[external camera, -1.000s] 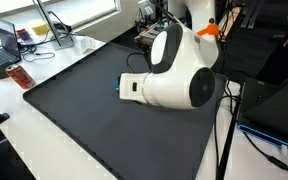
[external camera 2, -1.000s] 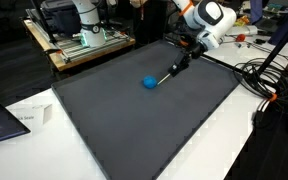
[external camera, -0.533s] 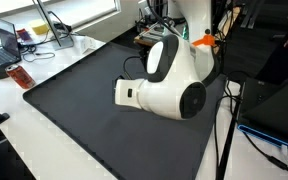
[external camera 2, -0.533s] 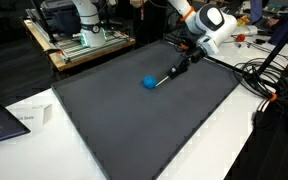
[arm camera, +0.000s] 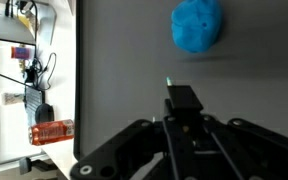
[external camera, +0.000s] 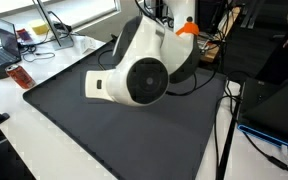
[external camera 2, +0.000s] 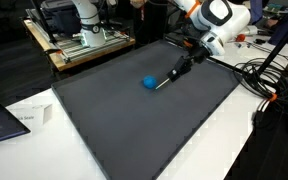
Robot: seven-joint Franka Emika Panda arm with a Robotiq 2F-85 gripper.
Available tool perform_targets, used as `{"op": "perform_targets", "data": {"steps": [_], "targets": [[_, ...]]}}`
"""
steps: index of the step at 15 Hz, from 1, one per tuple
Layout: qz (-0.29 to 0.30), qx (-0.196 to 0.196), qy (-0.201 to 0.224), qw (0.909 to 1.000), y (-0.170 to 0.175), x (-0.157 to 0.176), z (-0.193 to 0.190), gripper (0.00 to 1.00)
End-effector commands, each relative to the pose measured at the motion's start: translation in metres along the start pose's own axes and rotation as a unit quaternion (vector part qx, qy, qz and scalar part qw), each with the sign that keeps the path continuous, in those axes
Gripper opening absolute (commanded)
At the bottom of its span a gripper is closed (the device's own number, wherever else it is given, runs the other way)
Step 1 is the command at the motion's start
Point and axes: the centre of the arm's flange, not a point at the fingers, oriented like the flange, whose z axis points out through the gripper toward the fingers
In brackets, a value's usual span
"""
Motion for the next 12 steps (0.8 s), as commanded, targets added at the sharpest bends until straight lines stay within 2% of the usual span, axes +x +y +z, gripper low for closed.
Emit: {"op": "perform_targets", "data": {"steps": [1,7,12], "targets": [[-0.013,0.061,-0.045,0.9971,0.024,0.024,0.002,0.03],[-0.017,0.148,-0.096,0.9841,0.06,0.036,0.014,0.03],[-0.003,0.197,-0.107,0.9744,0.084,0.044,0.022,0.03]]}}
